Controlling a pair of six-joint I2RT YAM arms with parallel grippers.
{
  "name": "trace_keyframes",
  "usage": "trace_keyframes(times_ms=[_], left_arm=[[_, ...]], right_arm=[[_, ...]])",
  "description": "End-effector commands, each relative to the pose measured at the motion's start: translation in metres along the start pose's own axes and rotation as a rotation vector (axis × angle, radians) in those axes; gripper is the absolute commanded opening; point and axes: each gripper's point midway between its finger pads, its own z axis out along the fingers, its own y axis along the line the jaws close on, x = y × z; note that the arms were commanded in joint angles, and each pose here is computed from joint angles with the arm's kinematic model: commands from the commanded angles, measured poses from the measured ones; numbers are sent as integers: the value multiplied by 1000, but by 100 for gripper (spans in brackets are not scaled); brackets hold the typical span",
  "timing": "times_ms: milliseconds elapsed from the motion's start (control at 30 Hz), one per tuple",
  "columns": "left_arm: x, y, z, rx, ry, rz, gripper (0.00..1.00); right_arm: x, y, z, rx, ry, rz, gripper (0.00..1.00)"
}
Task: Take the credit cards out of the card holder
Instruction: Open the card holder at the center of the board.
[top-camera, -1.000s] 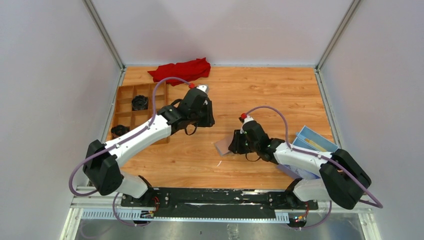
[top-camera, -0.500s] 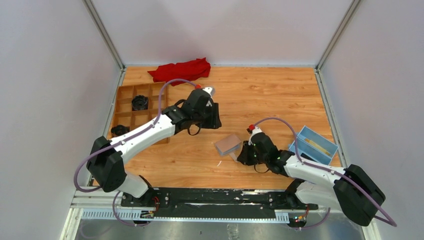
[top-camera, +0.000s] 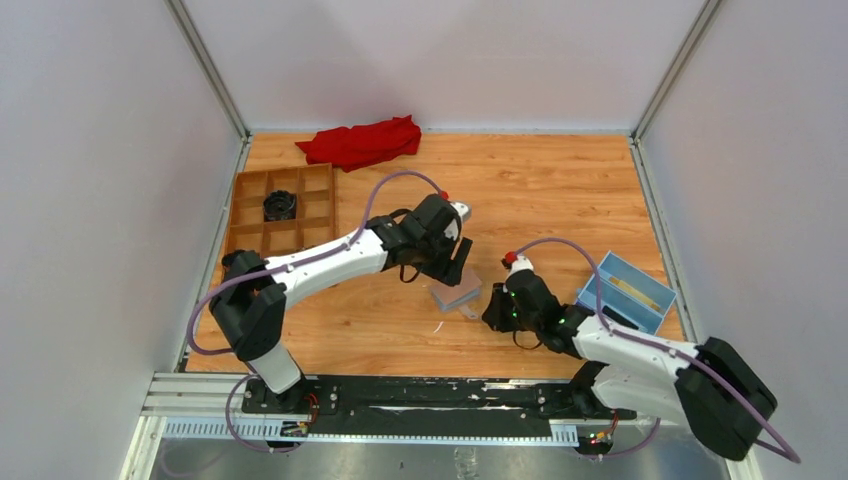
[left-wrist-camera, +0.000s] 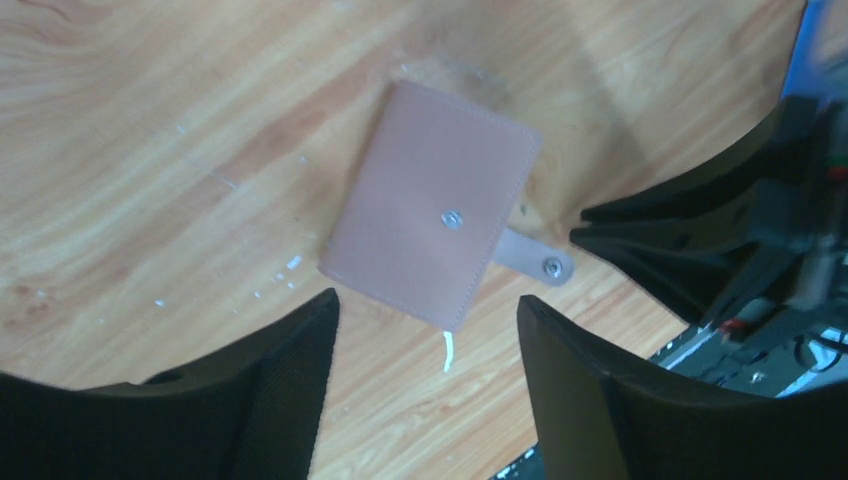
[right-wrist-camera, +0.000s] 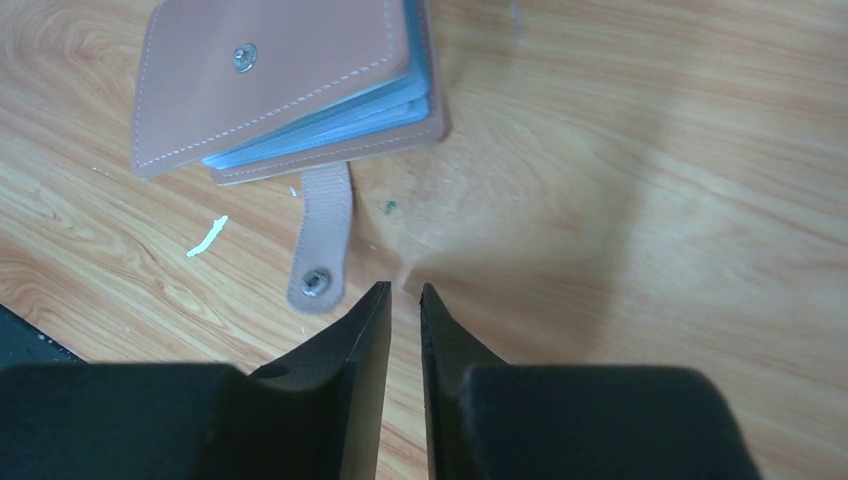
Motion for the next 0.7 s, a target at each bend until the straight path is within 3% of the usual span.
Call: trace_keyframes(times_ms=[0,300,667], left_arm=[[18,-8,2,-39,73,201,73],[28,-21,21,-97,117,353,75],[44,-5,52,-223,184,397,73]], right_arm=[[1,-36,-19,163,-62,3,23],[-29,-66,-58,269,-255,28,34],[-30,-68,-61,276,-243,69,35]])
